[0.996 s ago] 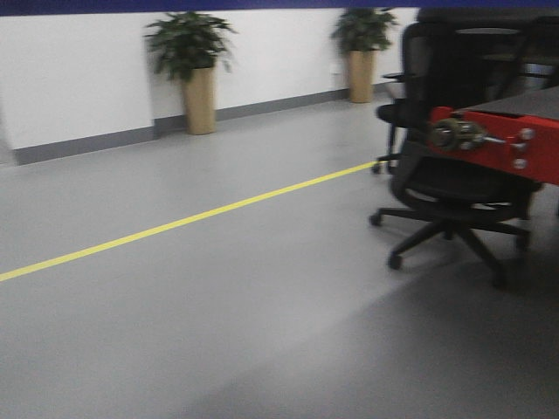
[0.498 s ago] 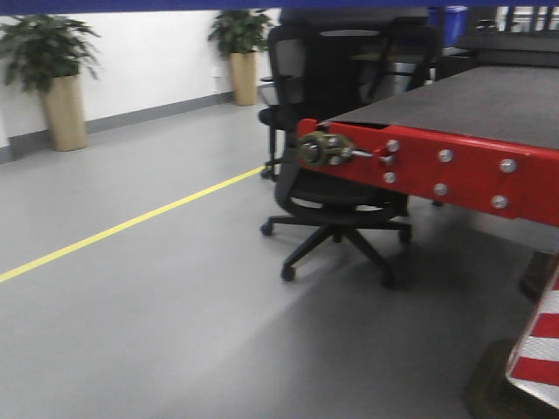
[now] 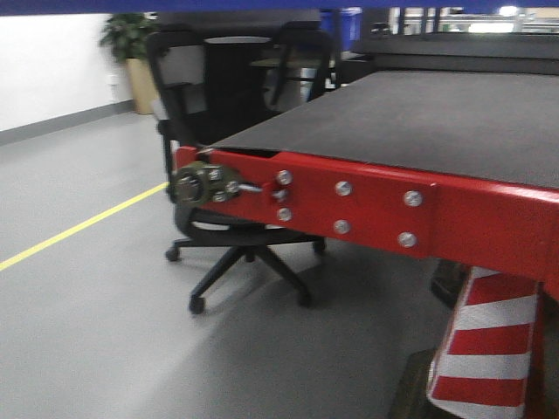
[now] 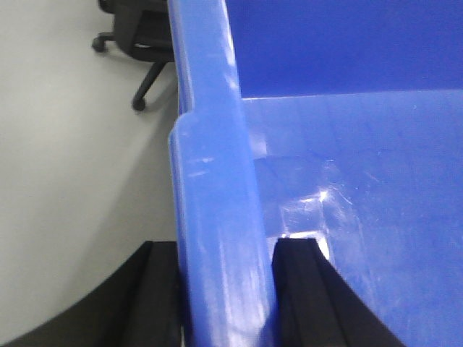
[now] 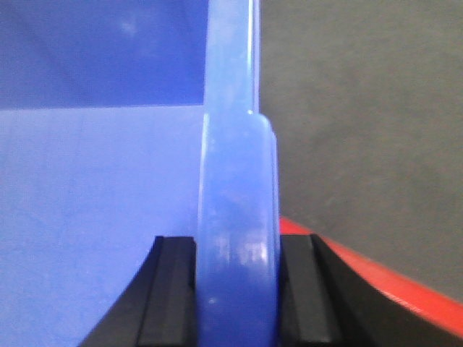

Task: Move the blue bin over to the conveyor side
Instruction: 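Hold the bin while the base drives to the red-framed conveyor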

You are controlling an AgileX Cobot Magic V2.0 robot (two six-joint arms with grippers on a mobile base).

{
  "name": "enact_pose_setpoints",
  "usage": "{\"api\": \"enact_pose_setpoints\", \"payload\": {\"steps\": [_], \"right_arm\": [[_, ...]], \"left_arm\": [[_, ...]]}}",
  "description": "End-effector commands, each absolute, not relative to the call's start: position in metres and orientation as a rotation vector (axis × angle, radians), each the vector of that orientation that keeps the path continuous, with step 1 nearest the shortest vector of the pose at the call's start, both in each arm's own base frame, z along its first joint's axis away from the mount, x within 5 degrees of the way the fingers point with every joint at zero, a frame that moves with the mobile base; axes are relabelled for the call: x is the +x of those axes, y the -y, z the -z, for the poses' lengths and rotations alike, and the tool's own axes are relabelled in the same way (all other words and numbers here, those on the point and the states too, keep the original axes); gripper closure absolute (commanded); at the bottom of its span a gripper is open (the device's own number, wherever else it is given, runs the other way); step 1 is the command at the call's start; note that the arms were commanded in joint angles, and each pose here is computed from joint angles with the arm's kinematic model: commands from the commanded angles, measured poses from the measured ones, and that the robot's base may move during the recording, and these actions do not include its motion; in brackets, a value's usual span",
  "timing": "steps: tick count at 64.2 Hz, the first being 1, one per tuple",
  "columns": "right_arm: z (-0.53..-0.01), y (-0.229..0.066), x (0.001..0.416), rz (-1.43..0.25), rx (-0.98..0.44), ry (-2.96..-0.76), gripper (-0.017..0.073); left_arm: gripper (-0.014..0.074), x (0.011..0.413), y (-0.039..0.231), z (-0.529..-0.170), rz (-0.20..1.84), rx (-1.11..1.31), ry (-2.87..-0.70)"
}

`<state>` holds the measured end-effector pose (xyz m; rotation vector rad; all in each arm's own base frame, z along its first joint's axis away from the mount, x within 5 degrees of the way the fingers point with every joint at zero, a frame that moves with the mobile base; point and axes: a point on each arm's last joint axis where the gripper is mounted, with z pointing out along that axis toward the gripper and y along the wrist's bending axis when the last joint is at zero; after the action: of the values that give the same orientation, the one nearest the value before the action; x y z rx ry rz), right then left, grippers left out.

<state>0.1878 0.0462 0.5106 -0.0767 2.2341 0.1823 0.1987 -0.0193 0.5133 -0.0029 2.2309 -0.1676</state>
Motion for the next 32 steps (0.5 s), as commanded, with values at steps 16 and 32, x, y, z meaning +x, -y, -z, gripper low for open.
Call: {"api": "enact_pose_setpoints", "payload": {"steps": [16, 32], "right_arm": [[-0.5257, -0.039, 0.1849, -0.124, -0.066, -2.093, 0.0648], [-0.5257, -0.039, 0.1849, -0.124, -0.066, -2.093, 0.0648]], "left_arm": [[0.0612, 0.1917, 0.0163, -0.5271, 0.127, 0.01, -2.117], [0.0612, 0.1917, 0.0162, -0.5271, 0.125, 0.01, -2.117]]}}
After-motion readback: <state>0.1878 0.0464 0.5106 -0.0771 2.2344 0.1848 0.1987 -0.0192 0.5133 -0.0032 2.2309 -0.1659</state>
